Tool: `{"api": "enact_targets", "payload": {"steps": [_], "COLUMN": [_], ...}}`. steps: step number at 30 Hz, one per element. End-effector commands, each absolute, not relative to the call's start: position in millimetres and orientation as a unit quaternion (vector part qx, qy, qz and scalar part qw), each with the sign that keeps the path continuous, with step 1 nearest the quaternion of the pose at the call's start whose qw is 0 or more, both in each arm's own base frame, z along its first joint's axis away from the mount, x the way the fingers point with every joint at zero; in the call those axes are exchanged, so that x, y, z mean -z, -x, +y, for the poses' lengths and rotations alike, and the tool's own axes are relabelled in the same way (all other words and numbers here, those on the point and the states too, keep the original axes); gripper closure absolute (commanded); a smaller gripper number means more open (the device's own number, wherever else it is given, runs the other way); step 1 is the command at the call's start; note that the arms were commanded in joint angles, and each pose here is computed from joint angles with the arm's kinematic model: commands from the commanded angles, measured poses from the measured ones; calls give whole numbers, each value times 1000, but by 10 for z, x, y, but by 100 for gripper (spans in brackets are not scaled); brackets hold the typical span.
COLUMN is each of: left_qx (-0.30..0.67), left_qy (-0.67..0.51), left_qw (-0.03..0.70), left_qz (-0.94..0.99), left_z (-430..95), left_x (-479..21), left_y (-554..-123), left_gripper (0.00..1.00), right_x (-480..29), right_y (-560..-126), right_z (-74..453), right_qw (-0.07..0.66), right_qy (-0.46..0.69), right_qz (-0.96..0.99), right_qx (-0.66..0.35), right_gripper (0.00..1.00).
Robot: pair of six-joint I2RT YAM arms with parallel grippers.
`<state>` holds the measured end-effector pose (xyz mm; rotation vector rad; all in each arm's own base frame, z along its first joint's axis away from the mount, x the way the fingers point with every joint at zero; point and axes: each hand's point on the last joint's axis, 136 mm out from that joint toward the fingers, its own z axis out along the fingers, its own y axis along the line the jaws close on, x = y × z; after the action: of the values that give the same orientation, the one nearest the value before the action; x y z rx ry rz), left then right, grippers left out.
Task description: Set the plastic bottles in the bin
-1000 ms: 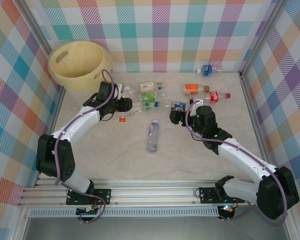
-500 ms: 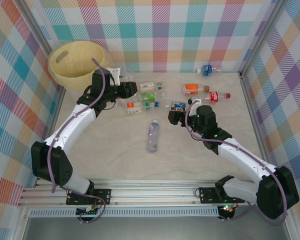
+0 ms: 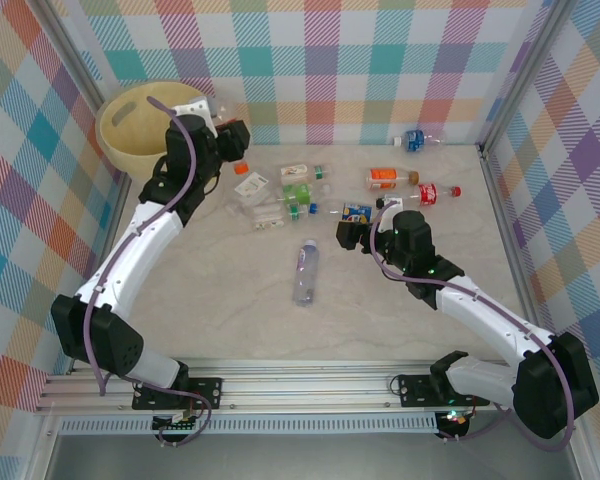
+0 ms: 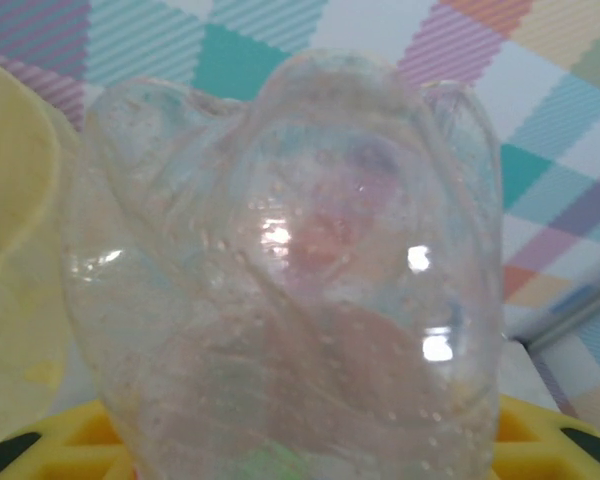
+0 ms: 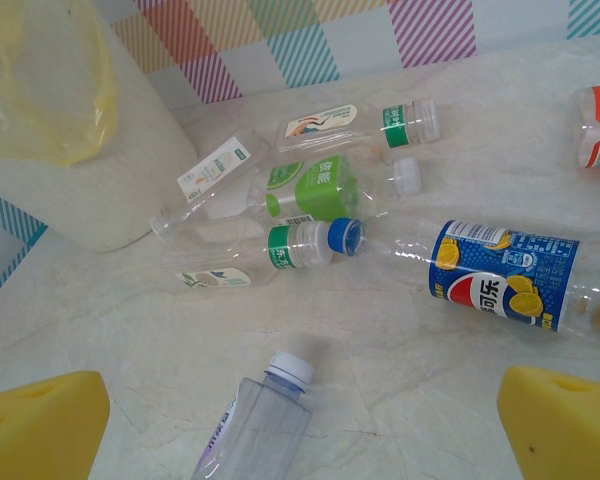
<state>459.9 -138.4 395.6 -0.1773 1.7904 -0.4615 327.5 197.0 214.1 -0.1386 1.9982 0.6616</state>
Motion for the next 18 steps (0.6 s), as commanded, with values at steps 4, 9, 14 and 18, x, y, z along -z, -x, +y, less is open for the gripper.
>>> {"api": "enact_targets", "payload": {"steps": [4,9,14,18], "left_qx": [98,22,7,-33], "left_qy": [115,141,158,177], "left_qw": [667,681,673,667], "left_qz": [729,718,722,723], "left_z": [-959,-608,-367,-117], "left_x": [-4487,-4544,-4442,-4340], "left_y": [-4754,-4877,-5042,-5146], "left_gripper": [55,55,55,55], "right_x": [-2327,-2341,-2348,-2345], "right_y": [-3310,-3323,-3339,-3342], "right_z": [2010,1997,2004,2011], "right_qw": [514,515,514,511], "right_qy": [59,57,60,60], "right_qz": [808,809,810,812], "right_qx": [-283,-278,-276,-276], "right_gripper": [0,0,0,0]}}
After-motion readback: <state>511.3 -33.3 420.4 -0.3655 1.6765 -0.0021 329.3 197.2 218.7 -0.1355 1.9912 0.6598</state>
